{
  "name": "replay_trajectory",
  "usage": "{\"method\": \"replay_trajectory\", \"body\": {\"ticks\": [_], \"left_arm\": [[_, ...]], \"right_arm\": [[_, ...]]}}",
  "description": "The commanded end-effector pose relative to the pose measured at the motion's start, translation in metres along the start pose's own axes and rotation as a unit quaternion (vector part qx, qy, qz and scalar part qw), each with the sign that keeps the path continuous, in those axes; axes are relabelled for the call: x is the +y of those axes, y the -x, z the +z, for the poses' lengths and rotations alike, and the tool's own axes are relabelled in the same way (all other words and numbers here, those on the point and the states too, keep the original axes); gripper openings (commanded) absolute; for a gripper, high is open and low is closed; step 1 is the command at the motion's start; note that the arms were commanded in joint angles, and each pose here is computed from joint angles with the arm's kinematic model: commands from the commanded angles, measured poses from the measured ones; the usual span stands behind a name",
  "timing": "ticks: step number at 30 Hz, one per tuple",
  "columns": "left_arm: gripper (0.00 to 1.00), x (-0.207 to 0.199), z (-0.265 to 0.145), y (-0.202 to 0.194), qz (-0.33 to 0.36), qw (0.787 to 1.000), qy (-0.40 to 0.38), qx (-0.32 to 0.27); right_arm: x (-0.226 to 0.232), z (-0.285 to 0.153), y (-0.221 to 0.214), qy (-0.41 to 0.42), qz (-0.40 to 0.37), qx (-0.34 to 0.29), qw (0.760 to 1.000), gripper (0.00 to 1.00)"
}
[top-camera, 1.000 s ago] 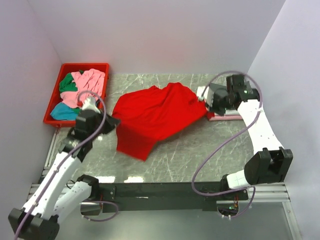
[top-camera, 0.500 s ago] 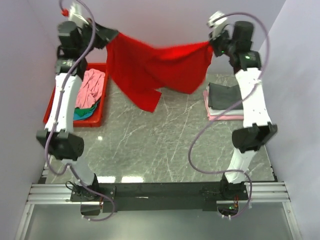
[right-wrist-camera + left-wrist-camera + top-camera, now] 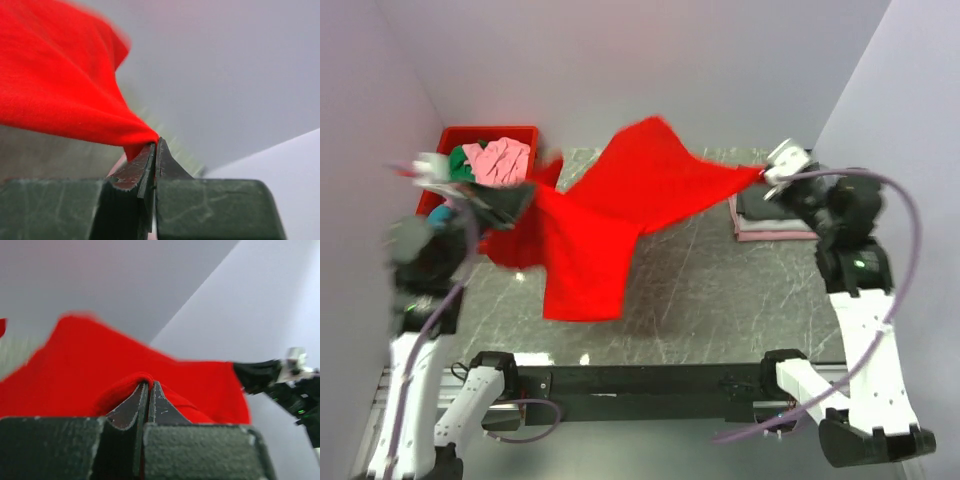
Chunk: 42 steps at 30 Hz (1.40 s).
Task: Fold and stack the t-shirts
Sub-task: Flatten the tshirt out
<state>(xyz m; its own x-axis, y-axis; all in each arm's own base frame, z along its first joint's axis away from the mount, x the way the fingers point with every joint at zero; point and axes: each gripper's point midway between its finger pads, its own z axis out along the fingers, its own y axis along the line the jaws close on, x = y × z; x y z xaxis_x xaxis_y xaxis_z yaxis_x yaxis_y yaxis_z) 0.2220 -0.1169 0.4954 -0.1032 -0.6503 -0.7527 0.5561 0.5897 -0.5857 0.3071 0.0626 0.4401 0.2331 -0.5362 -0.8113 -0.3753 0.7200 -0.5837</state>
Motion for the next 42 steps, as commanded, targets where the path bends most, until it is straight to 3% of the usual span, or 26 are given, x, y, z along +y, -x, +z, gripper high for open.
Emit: {"method": "replay_trajectory", "body": {"ticks": [1,5,6,11,16,22,23,25,31,32,33,36,38,42], "left_arm": [[0.0,0.131,-0.03,-0.155,-0.133,0.952,0.183,0.208],[0.0,0.154,-0.091,-0.248,-0.224,0.899,0.203,0.316],[0.0,0.162,-0.115,-0.273,-0.247,0.877,0.227,0.343],[0.0,0.147,-0.162,-0.317,-0.27,0.843,0.229,0.405],[0.0,0.136,-0.188,-0.329,-0.28,0.821,0.222,0.446],[0.0,0.106,-0.196,-0.319,-0.298,0.811,0.175,0.472],[0.01,0.098,-0.201,-0.318,-0.307,0.802,0.168,0.484],[0.01,0.089,-0.203,-0.31,-0.3,0.804,0.16,0.488],[0.01,0.061,-0.243,-0.3,-0.313,0.767,0.179,0.531],[0.05,0.059,-0.247,-0.299,-0.313,0.765,0.179,0.534],[0.24,0.055,-0.249,-0.295,-0.305,0.769,0.177,0.533],[0.56,0.05,-0.252,-0.285,-0.285,0.775,0.179,0.535],[0.67,0.043,-0.246,-0.274,-0.262,0.791,0.16,0.529],[0.67,0.045,-0.226,-0.251,-0.212,0.817,0.171,0.508]], "right_arm": [[0.079,0.007,-0.125,0.124,0.006,0.153,0.98,0.0],[0.157,-0.034,-0.193,0.255,-0.031,0.208,0.944,0.0],[0.173,-0.053,-0.202,0.28,-0.038,0.221,0.933,0.0],[0.221,-0.108,-0.265,0.353,-0.09,0.288,0.886,0.0],[0.232,-0.127,-0.3,0.357,-0.096,0.345,0.862,0.0],[0.22,-0.12,-0.289,0.337,-0.09,0.341,0.873,0.0],[0.219,-0.119,-0.29,0.336,-0.088,0.344,0.872,0.0],[0.219,-0.122,-0.291,0.341,-0.088,0.351,0.868,0.0],[0.211,-0.134,-0.302,0.343,-0.092,0.381,0.854,0.0],[0.209,-0.135,-0.303,0.34,-0.086,0.382,0.855,0.0],[0.206,-0.135,-0.299,0.339,-0.084,0.382,0.856,0.04],[0.197,-0.132,-0.289,0.341,-0.077,0.377,0.858,0.3],[0.194,-0.131,-0.282,0.349,-0.079,0.369,0.858,0.4],[0.176,-0.117,-0.261,0.345,-0.104,0.338,0.87,0.45]]}}
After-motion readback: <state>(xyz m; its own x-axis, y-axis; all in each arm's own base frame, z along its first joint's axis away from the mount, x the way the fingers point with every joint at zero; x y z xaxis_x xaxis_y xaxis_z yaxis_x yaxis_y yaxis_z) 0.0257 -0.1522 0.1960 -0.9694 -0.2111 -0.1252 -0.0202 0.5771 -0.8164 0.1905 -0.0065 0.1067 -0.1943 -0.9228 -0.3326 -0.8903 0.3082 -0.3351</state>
